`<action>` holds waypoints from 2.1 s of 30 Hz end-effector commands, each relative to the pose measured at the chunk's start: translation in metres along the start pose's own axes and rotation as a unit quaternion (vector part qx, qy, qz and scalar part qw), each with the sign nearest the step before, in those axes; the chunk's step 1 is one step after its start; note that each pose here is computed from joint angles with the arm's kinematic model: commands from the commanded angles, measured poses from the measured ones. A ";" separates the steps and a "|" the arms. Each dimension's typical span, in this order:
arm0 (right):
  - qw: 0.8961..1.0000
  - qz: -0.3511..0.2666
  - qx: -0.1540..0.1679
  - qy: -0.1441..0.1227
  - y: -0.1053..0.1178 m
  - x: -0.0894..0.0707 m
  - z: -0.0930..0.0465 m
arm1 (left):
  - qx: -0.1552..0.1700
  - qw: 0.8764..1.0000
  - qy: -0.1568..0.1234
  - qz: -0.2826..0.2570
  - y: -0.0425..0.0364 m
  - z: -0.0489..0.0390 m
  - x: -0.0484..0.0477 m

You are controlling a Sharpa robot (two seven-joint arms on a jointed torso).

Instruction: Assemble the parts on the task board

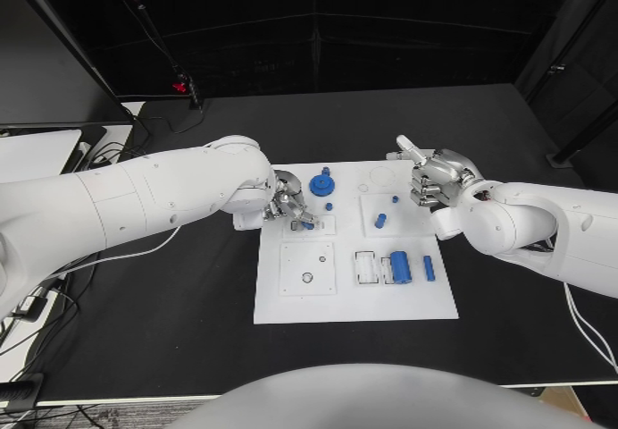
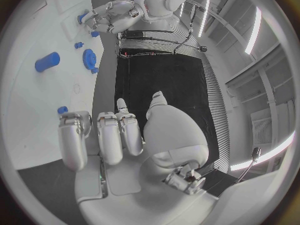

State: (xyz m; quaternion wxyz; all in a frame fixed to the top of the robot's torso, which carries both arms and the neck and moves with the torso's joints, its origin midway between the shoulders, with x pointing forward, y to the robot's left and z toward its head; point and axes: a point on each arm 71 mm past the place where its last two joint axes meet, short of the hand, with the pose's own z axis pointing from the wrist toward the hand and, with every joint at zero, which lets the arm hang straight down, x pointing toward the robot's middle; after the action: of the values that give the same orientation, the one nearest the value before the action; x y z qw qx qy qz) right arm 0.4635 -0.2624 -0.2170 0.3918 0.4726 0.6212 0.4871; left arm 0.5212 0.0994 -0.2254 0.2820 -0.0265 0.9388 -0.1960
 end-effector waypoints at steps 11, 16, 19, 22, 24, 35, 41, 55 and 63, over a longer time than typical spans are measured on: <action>1.000 0.007 -0.002 0.002 0.001 0.001 0.000 | -0.017 1.000 0.006 0.004 0.0026 0.0031 0.0048; 1.000 0.007 -0.002 0.002 0.001 0.001 0.000 | -0.019 1.000 0.006 0.003 0.0025 0.0036 0.0051; 1.000 0.007 -0.002 0.003 0.001 0.001 0.000 | -0.022 1.000 0.003 0.004 0.0029 0.0037 0.0048; 1.000 0.007 -0.002 0.003 0.001 0.001 0.000 | -0.024 1.000 -0.006 0.019 0.0030 0.0037 0.0038; 1.000 0.007 -0.002 0.003 0.001 0.001 0.000 | -0.024 0.999 -0.011 0.027 0.0030 0.0036 0.0031; 1.000 0.007 -0.001 0.002 0.001 0.001 0.001 | -0.020 0.999 -0.021 0.034 0.0032 0.0031 0.0021; 1.000 0.006 0.000 0.000 0.000 0.000 0.001 | -0.014 0.999 -0.026 0.032 0.0037 0.0021 0.0020; 1.000 0.006 0.003 -0.001 -0.002 -0.001 0.001 | 0.000 0.999 -0.045 0.027 0.0055 -0.0011 0.0012; 1.000 0.006 0.005 -0.002 -0.003 -0.001 0.001 | 0.001 0.998 -0.049 0.027 0.0071 -0.0019 0.0006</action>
State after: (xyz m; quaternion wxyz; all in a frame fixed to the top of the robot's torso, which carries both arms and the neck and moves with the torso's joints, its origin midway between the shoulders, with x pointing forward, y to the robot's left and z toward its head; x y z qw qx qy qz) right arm 0.4637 -0.2645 -0.2206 0.3888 0.4804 0.6205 0.4828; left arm 0.5193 0.1053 -0.2264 0.3225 -0.0127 0.9268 -0.1921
